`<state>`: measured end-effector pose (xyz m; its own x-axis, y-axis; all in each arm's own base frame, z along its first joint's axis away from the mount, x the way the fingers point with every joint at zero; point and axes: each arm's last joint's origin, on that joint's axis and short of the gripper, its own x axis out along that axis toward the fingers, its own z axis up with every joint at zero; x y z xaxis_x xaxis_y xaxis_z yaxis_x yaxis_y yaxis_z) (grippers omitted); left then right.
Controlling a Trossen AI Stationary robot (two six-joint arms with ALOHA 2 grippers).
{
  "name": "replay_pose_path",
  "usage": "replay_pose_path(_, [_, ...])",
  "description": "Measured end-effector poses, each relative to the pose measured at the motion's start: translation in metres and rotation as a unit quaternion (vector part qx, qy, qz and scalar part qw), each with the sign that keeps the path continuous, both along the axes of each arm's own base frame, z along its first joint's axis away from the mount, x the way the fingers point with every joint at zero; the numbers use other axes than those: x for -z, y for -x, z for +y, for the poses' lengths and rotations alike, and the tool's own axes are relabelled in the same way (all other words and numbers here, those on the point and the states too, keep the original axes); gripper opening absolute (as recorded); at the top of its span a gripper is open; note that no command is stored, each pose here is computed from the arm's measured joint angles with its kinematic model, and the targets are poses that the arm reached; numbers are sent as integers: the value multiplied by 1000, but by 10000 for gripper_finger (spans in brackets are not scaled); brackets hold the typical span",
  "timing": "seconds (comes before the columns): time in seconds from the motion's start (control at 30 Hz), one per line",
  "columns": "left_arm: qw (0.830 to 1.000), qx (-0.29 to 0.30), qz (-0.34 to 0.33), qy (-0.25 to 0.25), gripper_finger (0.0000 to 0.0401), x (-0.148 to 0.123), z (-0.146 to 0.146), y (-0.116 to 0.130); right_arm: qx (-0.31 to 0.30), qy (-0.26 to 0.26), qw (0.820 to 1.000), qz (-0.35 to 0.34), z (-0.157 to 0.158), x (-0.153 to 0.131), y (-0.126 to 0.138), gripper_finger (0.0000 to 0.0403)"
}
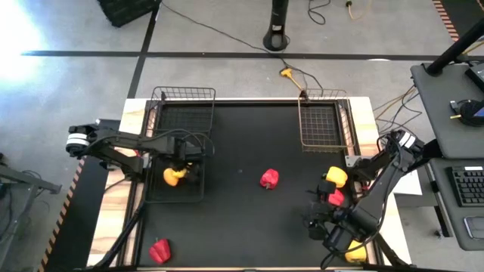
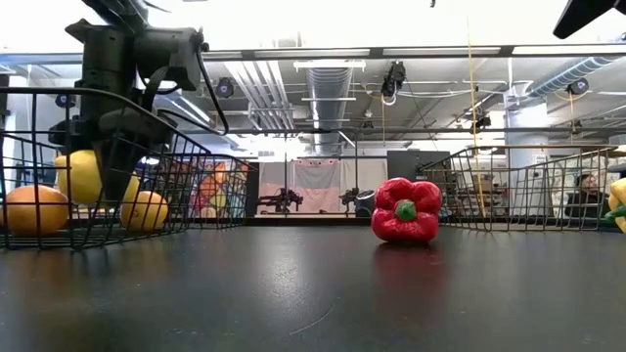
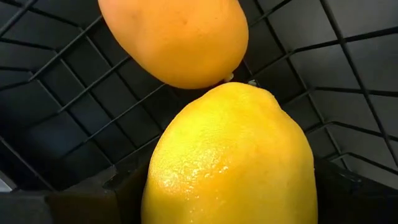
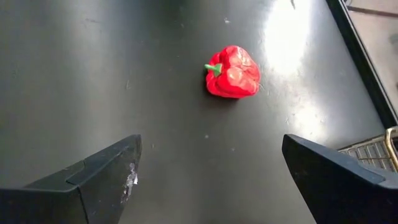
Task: Sort produce into baskets
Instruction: Put the lemon into the bottom black wire basket, then put the top right red bell pepper into the gold wire basket
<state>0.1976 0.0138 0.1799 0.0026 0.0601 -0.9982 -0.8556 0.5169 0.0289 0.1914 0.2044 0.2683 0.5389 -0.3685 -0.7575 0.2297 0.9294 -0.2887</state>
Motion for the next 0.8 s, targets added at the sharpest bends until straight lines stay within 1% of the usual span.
replay_pose_path(0.2, [1000, -12, -4, -1, 292, -1, 0, -1, -18, 19, 1000, 7, -1, 3, 0, 382])
replay_pose_path(0.37, [999, -37, -6, 0, 308, -4, 0, -2, -39, 48, 998, 19, -3, 6, 0, 382])
replay_pose_path(0.47, [999, -53, -1, 0, 315, -10, 0, -3, -66, 82, 994, 36, -8, 8, -3, 382])
replay_pose_path(0.63, [997, -80, 1, -6, 326, -28, 1, -7, -108, 142, 982, 55, -18, 6, -7, 382])
replay_pose_path(0.8, [993, -113, -4, 27, 336, -31, -1, -8, -152, 201, 966, 63, -30, 1, 0, 382])
